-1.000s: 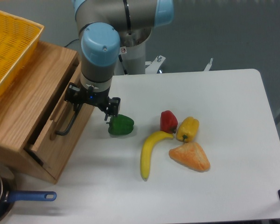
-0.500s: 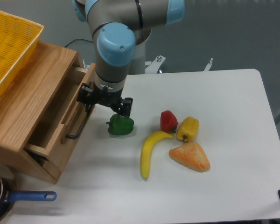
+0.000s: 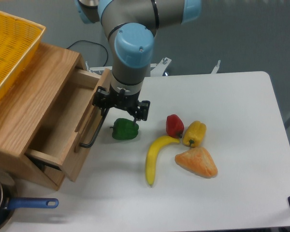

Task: Slide the top drawer open
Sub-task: 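Pull the drawer handle outward, sliding the drawer open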

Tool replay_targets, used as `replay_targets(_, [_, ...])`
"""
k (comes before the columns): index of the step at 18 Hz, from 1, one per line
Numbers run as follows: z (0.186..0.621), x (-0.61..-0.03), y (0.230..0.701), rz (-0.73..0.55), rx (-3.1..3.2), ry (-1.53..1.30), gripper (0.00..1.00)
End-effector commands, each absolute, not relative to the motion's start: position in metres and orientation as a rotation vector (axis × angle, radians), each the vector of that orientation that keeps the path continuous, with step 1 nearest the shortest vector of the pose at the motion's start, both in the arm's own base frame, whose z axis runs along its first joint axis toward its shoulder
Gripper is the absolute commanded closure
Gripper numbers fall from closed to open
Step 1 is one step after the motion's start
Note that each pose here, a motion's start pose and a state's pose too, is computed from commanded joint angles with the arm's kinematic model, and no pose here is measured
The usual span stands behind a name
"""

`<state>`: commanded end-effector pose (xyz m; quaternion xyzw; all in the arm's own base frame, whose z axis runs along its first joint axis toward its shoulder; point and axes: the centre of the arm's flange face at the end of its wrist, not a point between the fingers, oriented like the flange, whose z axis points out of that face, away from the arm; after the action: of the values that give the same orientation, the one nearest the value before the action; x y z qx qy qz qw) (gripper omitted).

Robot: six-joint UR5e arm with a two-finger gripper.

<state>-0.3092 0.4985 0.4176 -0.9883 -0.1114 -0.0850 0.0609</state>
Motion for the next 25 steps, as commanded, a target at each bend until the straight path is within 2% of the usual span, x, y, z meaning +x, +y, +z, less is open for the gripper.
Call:
replay_targets(8, [0.418, -0.327, 0.499, -0.239, -2.982, -0.360, 0.00])
replay_targets(11, [0.411, -0.333, 0.499, -0.194, -3.025, -0.354, 0.00])
replay_targets(25, [0.406, -0.364, 0.483, -0.188, -3.034, -0.318, 0.00])
